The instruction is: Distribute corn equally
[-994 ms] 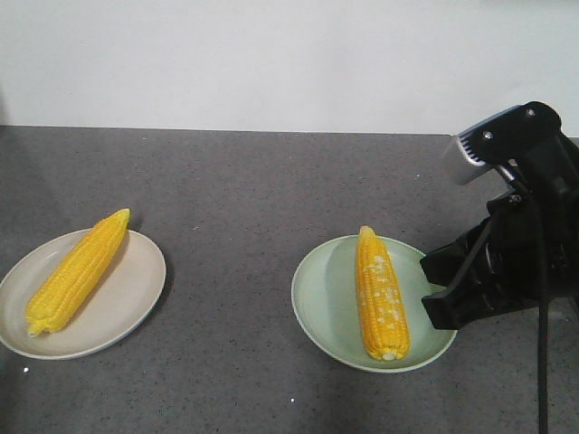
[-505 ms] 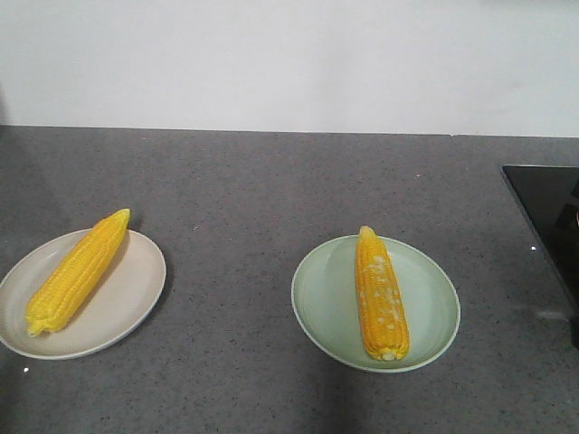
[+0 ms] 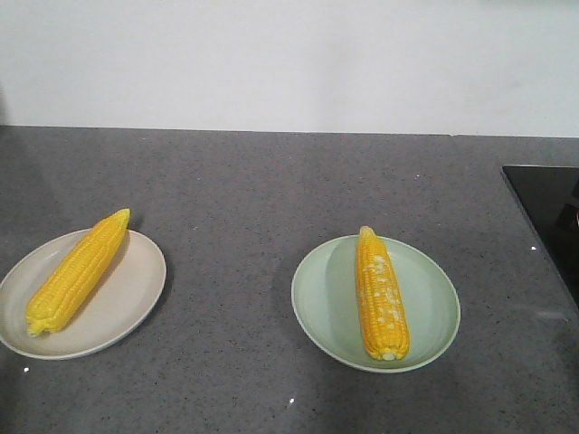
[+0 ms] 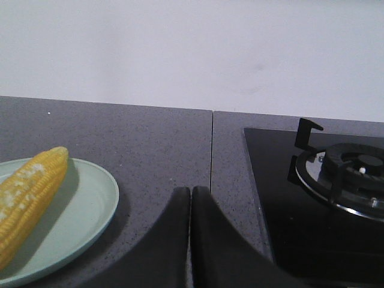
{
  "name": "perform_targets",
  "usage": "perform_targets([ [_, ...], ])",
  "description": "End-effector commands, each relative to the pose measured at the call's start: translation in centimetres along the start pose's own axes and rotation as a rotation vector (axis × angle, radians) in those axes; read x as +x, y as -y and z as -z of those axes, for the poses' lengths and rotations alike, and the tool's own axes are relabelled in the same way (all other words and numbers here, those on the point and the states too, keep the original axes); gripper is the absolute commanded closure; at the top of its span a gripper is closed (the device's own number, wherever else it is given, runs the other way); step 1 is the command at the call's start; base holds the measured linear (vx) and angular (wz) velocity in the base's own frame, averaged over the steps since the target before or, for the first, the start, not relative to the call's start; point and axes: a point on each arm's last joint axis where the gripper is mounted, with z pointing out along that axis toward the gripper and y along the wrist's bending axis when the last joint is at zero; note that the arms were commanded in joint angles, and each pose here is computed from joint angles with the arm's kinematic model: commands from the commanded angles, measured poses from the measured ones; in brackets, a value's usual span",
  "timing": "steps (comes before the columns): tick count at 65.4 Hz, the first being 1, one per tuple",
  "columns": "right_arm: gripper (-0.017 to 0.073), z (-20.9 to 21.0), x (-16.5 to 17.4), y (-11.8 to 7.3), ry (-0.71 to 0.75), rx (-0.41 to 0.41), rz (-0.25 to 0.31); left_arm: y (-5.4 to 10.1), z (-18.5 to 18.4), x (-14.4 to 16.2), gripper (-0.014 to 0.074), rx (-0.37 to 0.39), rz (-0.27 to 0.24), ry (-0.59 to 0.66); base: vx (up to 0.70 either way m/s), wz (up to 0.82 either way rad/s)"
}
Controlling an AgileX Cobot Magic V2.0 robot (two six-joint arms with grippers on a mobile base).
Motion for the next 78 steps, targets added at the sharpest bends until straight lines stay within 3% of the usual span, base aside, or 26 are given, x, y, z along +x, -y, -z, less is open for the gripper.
perform_targets([
  [1,0.0561,0.2,-0.1,0.3,0.114,0.037,-0.003,0.1,0.1,-0.3,0.06,0.01,0.01,0.074,0.0,0.0],
  [25,0.0559,0.0,2.9,-0.2,0.117,-0.034,-0.009,0.1,0.1,-0.3,0.06,0.01,0.01,0.074,0.0,0.0],
  [47,0.0559,0.0,3.0,-0.2,0.111,-0.037,0.001,0.1,0.1,-0.3,0.06,0.01,0.01,0.074,0.0,0.0],
  [59,0.0559,0.0,2.9,-0.2,0.115,-0.037,-0.031,0.1,0.1,-0.3,0.06,0.01,0.01,0.074,0.0,0.0],
  [67,0.0559,0.0,2.7,-0.1,0.14,-0.027,-0.009,0.1,0.1,-0.3,0.06,0.01,0.01,0.074,0.0,0.0],
  [78,0.0559,0.0,2.5,-0.1,0.163,-0.029,-0.025,0.1,0.1,-0.3,0.06,0.01,0.01,0.074,0.0,0.0],
])
